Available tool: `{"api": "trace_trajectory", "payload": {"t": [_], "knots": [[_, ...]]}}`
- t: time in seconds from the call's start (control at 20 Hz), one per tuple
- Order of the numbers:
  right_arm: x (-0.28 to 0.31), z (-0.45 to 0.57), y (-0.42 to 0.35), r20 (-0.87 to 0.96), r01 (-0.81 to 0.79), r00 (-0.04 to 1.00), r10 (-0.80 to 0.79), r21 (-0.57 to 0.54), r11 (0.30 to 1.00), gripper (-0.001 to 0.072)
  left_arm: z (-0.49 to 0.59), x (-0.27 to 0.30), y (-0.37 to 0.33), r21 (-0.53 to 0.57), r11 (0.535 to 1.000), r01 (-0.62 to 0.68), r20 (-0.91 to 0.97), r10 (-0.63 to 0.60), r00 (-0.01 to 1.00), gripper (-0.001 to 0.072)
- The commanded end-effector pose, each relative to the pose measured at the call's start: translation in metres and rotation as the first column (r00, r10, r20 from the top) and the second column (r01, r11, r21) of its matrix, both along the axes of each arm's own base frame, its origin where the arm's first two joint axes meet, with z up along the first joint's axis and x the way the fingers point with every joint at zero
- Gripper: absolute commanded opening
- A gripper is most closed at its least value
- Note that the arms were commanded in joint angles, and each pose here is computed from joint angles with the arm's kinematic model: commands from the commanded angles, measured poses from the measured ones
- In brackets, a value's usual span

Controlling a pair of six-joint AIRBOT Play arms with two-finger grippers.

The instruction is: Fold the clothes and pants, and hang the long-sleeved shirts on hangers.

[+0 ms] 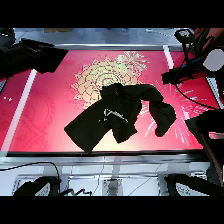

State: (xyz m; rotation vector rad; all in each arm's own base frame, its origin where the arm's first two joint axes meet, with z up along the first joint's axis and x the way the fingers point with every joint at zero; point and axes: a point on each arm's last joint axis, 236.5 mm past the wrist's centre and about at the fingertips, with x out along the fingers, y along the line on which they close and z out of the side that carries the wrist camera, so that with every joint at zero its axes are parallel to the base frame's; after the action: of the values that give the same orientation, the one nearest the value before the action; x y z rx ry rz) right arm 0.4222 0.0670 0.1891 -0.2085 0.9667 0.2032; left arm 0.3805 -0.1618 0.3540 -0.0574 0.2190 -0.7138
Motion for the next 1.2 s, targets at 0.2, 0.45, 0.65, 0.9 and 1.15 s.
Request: {"api": "trace_trajectory", "payload": {"t": [0.2, 0.45, 0.65, 0.9, 1.15], "knots": [[0.0, 0.0, 0.001, 0.0, -0.001, 1.0, 0.001, 0.0, 1.0, 0.0037, 0.0, 0.0, 0.0, 0.0, 1.0, 0.0, 0.001, 0.0, 1.0, 0.0699], [0.0, 0.0, 0.001, 0.0, -0.001, 1.0, 0.001, 0.0, 1.0, 0.0037, 0.0, 0.0, 0.0, 0.0, 1.0, 0.0, 0.001, 0.0, 1.0, 0.0699], [0.004, 0.004, 0.008, 0.022, -0.013, 1.0, 0.012, 0.032, 0.999, 0.0037, 0.0, 0.0, 0.0, 0.0, 1.0, 0.0, 0.001, 0.0, 1.0, 0.0698], [0.003, -0.029, -0.037, -0.061, 0.016, 0.998, -0.02, -0.068, 0.998, 0.0036, 0.0, 0.0, 0.0, 0.0, 1.0, 0.0, 0.001, 0.0, 1.0, 0.0698], [-0.103, -0.177, -0.031, -0.565, 0.179, 0.823, 0.054, 0.35, 0.919, 0.0037, 0.0, 0.0, 0.0, 0.0, 1.0, 0.0, 0.001, 0.0, 1.0, 0.0698]]}}
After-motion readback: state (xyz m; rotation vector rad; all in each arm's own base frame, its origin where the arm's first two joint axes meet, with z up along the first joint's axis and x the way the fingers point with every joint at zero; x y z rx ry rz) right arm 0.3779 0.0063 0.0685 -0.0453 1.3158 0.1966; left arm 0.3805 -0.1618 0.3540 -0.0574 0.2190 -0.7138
